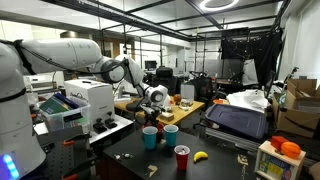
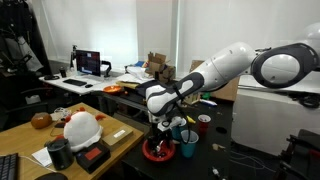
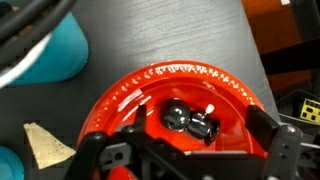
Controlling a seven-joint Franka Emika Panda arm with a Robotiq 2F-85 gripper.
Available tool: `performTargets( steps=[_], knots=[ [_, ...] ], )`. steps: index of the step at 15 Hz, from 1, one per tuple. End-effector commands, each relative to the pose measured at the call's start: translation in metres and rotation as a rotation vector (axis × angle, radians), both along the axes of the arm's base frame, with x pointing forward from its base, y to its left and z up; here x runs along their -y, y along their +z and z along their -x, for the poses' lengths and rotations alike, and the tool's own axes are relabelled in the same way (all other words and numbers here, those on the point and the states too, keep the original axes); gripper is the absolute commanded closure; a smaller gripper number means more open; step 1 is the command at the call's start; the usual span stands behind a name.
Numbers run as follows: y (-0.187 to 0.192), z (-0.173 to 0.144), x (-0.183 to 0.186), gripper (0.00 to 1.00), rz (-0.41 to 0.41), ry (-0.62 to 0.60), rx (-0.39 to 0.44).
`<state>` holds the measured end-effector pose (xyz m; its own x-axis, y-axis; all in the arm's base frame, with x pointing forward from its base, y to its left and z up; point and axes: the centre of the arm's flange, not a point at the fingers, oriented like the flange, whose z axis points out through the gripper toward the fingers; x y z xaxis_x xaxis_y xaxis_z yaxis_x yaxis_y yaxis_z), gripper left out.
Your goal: Pick up the contents in the orange bowl and put them in the blue cup
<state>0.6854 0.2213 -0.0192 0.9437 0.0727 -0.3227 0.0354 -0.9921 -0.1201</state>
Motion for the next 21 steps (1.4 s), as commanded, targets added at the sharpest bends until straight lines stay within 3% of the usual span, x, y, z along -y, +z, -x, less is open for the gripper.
performTargets(
  steps=[1, 9, 10, 12, 15, 18, 21],
  knots=[
    [-0.007, -0.014, -0.012, 0.00, 0.048, -0.034, 0.048],
    [-0.019, -0.013, -0.018, 0.02, 0.099, -0.042, 0.089],
    [-0.018, -0.014, -0.017, 0.27, 0.102, -0.041, 0.092],
    [-0.017, -0.015, -0.016, 0.34, 0.104, -0.040, 0.095],
    [-0.016, -0.017, -0.013, 0.59, 0.102, -0.045, 0.090],
    [-0.009, -0.022, -0.013, 0.70, 0.090, -0.050, 0.089],
    [-0.007, -0.024, -0.011, 0.95, 0.079, -0.056, 0.082]
  ],
)
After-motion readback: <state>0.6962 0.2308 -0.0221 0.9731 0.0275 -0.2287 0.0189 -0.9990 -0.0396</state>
